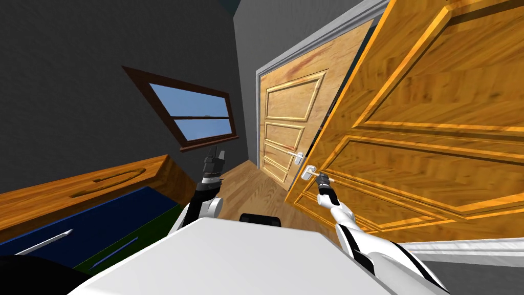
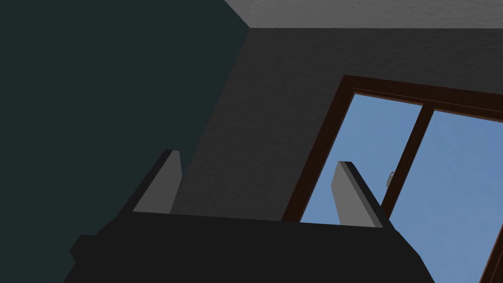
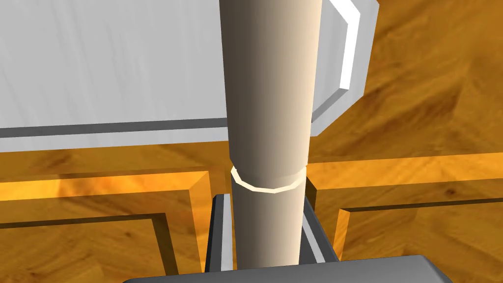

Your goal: Pull the door open

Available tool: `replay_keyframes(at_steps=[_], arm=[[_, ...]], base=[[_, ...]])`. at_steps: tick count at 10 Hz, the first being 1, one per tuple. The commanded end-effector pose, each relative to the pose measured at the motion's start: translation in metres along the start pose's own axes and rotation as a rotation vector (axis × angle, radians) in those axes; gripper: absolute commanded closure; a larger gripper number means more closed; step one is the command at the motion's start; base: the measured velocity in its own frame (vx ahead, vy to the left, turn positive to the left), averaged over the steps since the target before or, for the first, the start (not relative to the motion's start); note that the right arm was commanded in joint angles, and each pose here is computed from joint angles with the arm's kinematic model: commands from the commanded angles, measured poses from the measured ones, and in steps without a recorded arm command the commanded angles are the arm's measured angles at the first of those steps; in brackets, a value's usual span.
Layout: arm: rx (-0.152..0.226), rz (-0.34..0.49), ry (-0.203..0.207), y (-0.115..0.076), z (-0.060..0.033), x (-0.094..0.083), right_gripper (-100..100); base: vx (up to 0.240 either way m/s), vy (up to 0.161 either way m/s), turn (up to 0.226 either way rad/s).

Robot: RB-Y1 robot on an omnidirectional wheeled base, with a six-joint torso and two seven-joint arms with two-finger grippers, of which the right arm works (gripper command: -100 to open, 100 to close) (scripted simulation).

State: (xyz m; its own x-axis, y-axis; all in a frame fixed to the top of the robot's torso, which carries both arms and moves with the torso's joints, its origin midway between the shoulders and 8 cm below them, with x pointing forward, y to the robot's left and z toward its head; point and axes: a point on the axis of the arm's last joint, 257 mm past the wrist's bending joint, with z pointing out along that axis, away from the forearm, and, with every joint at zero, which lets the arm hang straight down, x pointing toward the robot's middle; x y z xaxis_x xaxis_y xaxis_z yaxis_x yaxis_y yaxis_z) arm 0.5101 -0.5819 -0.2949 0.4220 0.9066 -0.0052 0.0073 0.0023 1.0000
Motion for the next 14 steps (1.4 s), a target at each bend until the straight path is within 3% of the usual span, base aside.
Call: replay_keyframes(at_steps=[1, 3, 12, 13, 14], arm=[[-0.006, 0.005, 0.025, 0.002, 0.0017, 0.014, 100], [-0.003, 0.000, 0.016, 0.003, 0.0000, 0.009, 100], [-0.005, 0.004, 0.176, 0.003, 0.0002, 0.083, 100], [-0.006, 0.004, 0.188, 0.003, -0.0001, 0.088, 100], [-0.005, 0.000, 0.173, 0.001, -0.0006, 0.080, 100]], base=[[-0.201, 0.017, 0.056], [-0.095, 0.007, 0.007], [-0.235, -0.067, 0.080], [-0.226, -0.053, 0.064], [-0.104, -0.020, 0.015]])
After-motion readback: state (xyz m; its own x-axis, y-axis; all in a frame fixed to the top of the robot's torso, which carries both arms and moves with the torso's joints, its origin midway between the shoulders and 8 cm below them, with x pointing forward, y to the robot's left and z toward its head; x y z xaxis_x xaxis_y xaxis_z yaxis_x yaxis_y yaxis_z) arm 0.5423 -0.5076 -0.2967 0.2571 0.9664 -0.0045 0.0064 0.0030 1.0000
